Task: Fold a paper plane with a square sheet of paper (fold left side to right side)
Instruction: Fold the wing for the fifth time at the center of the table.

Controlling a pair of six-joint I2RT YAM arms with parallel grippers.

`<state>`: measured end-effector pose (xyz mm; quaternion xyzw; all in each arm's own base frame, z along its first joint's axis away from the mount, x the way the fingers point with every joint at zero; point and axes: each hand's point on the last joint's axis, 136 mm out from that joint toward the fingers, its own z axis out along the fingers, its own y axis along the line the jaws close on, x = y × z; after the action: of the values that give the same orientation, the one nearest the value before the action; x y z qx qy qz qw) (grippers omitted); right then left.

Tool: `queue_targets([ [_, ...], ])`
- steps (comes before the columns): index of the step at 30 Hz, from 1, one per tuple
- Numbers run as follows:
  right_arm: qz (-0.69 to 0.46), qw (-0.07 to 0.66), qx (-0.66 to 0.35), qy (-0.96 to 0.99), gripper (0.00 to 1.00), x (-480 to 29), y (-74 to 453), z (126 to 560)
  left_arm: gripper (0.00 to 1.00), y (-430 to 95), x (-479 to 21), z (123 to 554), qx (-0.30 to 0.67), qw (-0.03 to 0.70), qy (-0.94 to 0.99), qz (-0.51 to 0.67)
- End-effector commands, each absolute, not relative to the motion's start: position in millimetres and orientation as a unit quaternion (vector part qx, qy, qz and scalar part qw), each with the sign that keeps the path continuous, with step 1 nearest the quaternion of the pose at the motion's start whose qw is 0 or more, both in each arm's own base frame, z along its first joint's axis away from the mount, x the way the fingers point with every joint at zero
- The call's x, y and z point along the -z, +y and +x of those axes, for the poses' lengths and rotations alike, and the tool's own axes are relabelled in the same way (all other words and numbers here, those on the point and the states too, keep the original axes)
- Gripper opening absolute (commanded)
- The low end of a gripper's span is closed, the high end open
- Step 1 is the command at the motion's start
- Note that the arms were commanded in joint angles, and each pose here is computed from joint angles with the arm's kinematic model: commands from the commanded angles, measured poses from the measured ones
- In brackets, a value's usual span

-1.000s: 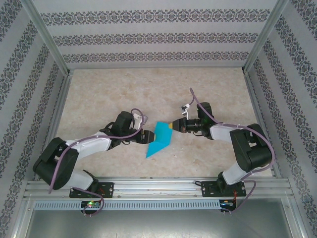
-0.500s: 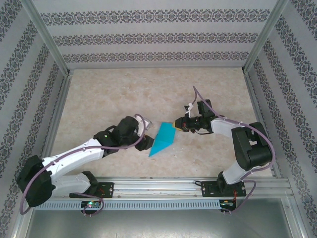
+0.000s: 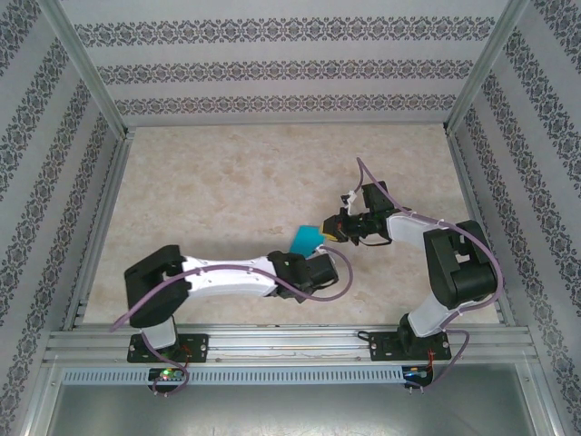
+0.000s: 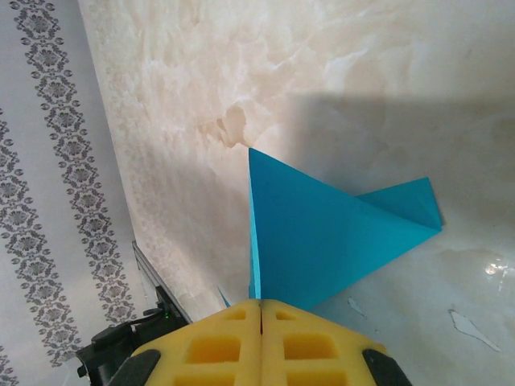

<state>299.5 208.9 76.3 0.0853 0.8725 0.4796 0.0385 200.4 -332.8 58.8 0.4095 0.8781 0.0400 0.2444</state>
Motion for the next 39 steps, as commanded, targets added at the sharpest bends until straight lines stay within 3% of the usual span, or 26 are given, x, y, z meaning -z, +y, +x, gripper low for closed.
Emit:
queue_targets([
  [1, 0.095, 0.038, -0.476, 0.873, 0.00, -75.8, 205.5, 305.7, 0.56, -314.7, -58.2, 206.3, -0.118, 0.244, 0.876, 0.399],
  [9, 0.097, 0.037, -0.476, 0.873, 0.00, -74.0, 205.1, 307.0, 0.56, -309.4, -50.3, 213.0, -0.150, 0.249, 0.874, 0.389],
  [17, 0.098, 0.033, -0.473, 0.875, 0.00, -69.1, 205.0, 306.9, 0.45, -303.6, -41.2, 215.6, -0.172, 0.244, 0.872, 0.388],
  [28, 0.101, 0.029, -0.471, 0.876, 0.00, -65.9, 204.5, 305.7, 0.50, -303.5, -31.5, 215.2, -0.175, 0.235, 0.873, 0.390],
  [39, 0.103, 0.028, -0.464, 0.879, 0.00, -61.2, 203.0, 305.2, 0.29, -301.1, -31.2, 216.4, -0.176, 0.235, 0.874, 0.387],
])
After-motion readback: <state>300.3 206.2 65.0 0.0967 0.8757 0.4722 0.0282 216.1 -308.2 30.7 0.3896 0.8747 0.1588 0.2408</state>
